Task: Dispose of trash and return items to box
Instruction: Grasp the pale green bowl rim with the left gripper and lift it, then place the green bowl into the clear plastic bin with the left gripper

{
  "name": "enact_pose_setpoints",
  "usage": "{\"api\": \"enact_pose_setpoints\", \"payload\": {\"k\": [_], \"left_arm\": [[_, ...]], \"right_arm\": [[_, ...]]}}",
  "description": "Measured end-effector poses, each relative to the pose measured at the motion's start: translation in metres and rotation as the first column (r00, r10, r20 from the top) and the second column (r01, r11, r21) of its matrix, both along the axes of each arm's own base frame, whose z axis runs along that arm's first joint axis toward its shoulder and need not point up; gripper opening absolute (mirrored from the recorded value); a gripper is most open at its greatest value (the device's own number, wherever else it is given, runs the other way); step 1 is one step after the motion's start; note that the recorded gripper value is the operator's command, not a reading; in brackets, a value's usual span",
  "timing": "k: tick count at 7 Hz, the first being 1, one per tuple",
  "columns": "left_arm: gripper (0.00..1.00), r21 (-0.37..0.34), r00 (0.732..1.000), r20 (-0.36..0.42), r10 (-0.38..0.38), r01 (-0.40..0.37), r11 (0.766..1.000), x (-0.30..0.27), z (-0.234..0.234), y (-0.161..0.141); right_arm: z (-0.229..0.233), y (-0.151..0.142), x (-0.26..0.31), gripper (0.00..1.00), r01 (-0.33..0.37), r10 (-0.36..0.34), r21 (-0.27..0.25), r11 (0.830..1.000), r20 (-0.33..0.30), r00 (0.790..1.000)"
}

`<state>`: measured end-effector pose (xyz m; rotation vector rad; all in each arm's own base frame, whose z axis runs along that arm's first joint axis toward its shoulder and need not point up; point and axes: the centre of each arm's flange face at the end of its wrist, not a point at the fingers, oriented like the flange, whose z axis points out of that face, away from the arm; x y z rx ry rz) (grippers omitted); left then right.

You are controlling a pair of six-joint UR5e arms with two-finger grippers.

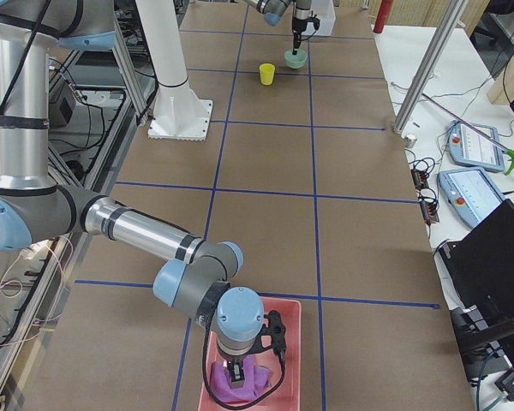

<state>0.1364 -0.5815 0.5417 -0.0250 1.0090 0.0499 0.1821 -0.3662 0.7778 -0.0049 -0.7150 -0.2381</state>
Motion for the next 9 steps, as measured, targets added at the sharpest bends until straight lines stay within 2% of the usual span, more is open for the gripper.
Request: {"api": "enact_pose_setpoints", "payload": {"k": [1,2,4,7,9], "left_arm": [[0.00,0.058,1.000,0.020,0.017,-0.019,0.998,-0.068,0.025,-0.019],[0.00,0.086,0.999,0.034,0.028,-0.031,0.996,-0.138,0.064,-0.036],[0.00,0.041,0.999,0.026,0.028,-0.029,0.999,-0.219,0.148,-0.048],[0.00,-0.056,0.999,0.031,-0.010,0.012,0.998,-0.227,0.242,-0.027],[0.00,-0.073,0.997,0.064,-0.034,0.039,0.997,-0.214,0.274,-0.016]], "right_arm": [[-0.001,-0.001,0.000,1.00,-0.003,0.003,0.009,1.000,-0.004,1.000],[-0.002,-0.003,0.001,1.00,-0.010,0.011,0.021,1.000,-0.009,1.000],[-0.004,-0.005,0.001,1.00,-0.020,0.020,0.037,0.999,-0.008,1.000],[-0.004,-0.005,0.000,1.00,-0.022,0.023,0.040,0.999,-0.003,1.000],[-0.003,-0.004,0.000,1.00,-0.023,0.023,0.038,0.999,-0.002,1.000]]}}
